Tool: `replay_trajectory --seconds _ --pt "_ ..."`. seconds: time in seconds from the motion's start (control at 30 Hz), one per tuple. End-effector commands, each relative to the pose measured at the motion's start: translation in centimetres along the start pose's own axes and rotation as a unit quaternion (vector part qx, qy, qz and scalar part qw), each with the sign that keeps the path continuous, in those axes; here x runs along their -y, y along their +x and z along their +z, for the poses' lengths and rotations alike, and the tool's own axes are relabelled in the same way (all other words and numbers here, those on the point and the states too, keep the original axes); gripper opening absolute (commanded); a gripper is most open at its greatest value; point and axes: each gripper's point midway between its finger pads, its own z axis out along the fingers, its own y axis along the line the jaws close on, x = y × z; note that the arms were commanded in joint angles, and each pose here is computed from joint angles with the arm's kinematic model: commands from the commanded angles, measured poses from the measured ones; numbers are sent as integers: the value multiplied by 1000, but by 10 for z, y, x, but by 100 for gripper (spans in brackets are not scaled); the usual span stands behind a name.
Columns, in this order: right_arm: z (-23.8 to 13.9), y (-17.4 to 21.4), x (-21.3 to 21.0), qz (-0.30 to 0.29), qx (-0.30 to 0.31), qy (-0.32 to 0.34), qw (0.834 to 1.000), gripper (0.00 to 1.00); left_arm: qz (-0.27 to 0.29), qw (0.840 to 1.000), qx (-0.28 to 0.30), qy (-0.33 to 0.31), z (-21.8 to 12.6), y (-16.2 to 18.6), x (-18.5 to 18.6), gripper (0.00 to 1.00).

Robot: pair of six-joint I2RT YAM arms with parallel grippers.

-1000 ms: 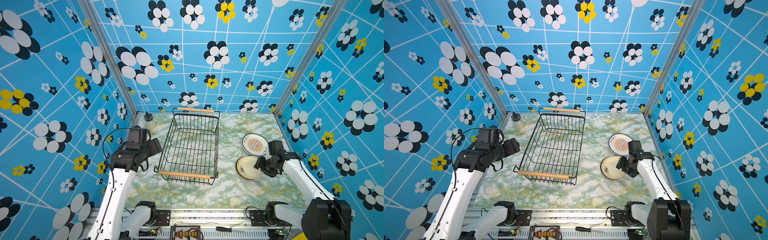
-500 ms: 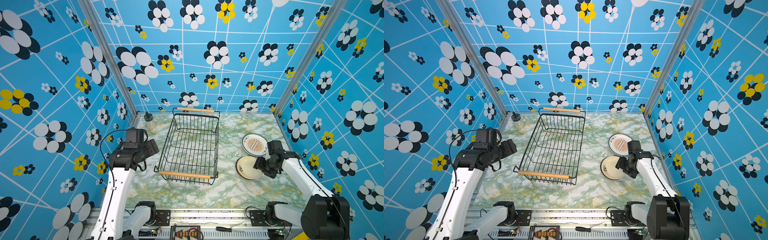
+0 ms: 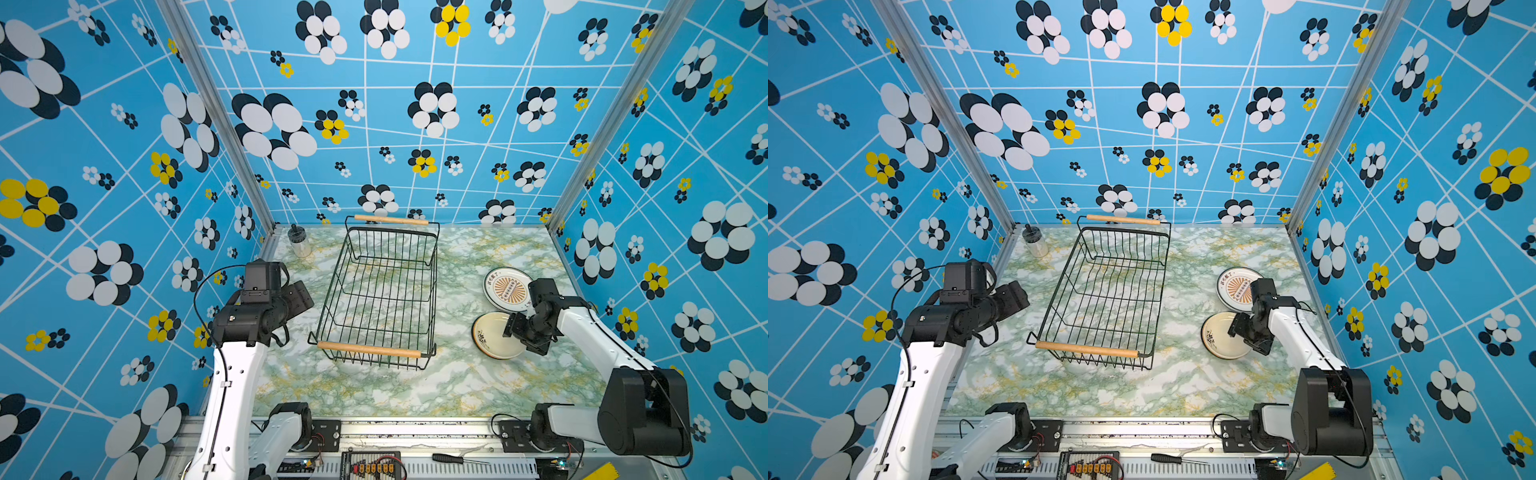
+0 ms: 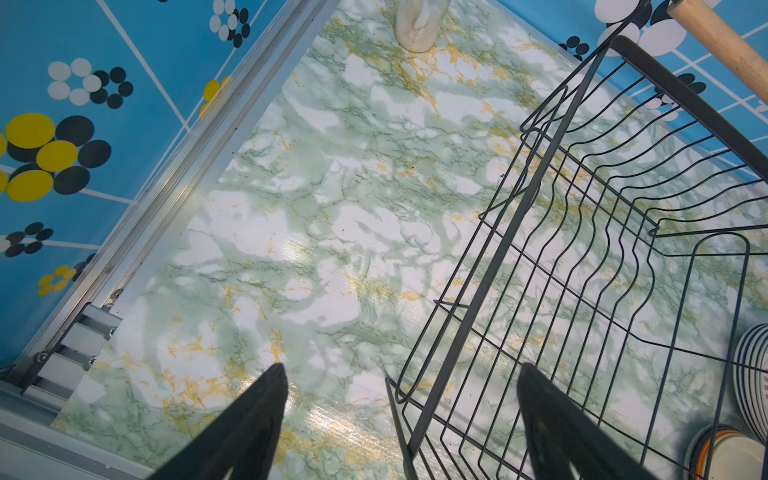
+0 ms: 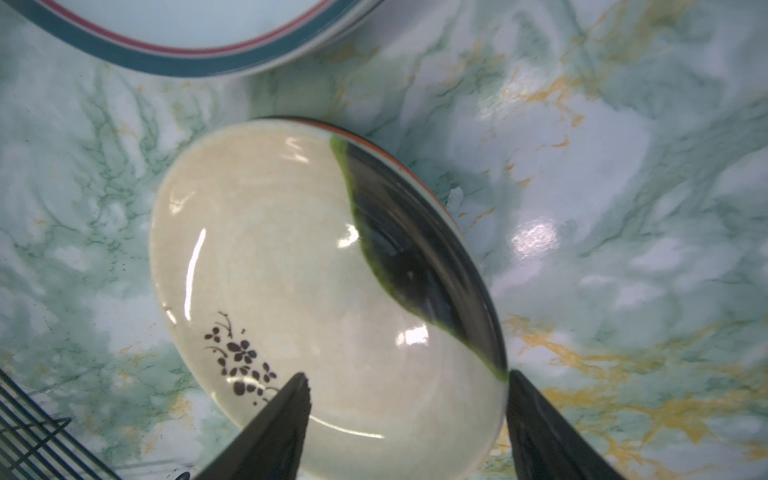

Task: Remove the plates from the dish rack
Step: 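Open the right gripper and lift it off the stacked plate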

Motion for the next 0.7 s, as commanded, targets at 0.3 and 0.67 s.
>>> replay_trajectory --seconds 0.3,0.67 --pt "4 -8 -12 -31 -7 19 999 82 4 1000 -6 3 -2 4 -5 88" --pt "-16 -19 -12 -46 21 49 998 99 6 1000 22 7 4 -3 -6 89"
